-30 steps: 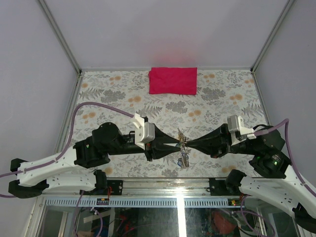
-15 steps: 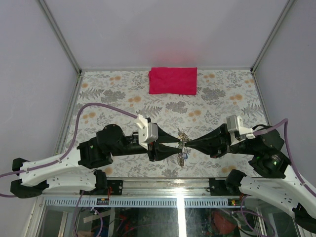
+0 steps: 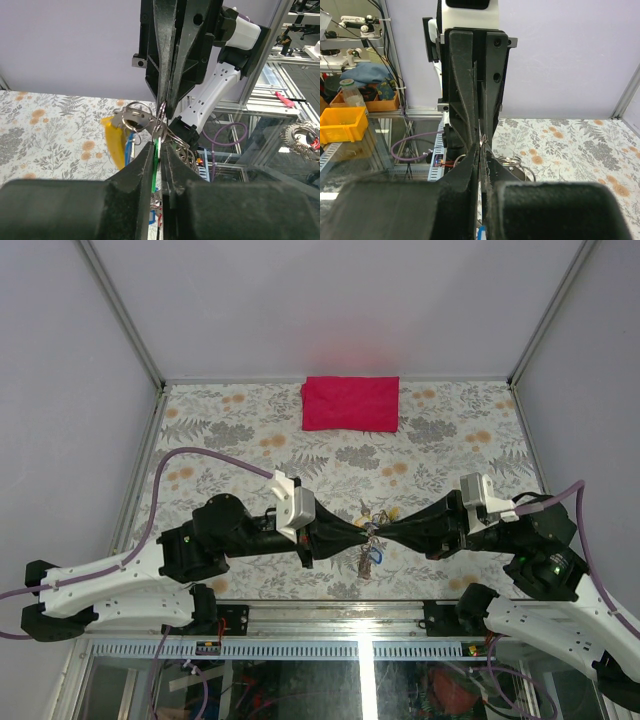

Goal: Put the keys on the keyring

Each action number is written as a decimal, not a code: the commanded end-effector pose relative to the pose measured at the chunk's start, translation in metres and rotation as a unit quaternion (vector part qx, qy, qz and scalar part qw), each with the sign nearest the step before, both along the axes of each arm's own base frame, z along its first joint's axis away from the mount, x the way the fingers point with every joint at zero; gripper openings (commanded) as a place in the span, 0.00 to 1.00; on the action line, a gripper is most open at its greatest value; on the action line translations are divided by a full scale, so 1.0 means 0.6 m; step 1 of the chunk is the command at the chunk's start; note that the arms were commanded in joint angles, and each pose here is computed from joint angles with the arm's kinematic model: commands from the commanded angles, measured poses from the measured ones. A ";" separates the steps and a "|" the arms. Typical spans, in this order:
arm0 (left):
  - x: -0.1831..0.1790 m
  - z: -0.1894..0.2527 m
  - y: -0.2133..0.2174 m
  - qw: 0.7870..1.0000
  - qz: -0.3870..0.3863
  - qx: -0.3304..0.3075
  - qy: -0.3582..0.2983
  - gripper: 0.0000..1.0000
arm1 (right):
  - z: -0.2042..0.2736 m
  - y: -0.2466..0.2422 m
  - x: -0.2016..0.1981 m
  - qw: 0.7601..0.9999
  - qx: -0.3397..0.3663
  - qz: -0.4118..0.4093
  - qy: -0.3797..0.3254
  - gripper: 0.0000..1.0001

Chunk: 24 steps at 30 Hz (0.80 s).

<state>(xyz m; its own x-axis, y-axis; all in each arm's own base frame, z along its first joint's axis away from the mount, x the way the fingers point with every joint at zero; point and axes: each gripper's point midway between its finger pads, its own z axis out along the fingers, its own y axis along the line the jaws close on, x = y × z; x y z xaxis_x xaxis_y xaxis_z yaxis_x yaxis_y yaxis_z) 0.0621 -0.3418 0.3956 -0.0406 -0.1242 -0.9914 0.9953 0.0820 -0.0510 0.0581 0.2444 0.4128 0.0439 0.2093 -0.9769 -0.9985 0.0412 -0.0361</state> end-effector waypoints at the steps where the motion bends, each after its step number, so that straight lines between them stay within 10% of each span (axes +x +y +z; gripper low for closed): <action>1: 0.005 0.035 0.008 0.999 0.011 -0.040 -0.011 0.05 | 0.047 -0.010 -0.007 0.998 0.047 -0.001 -0.031 0.00; 24: 0.005 0.012 0.030 0.990 -0.002 0.112 -0.083 0.00 | 0.031 -0.005 -0.007 0.999 0.016 0.006 -0.027 0.00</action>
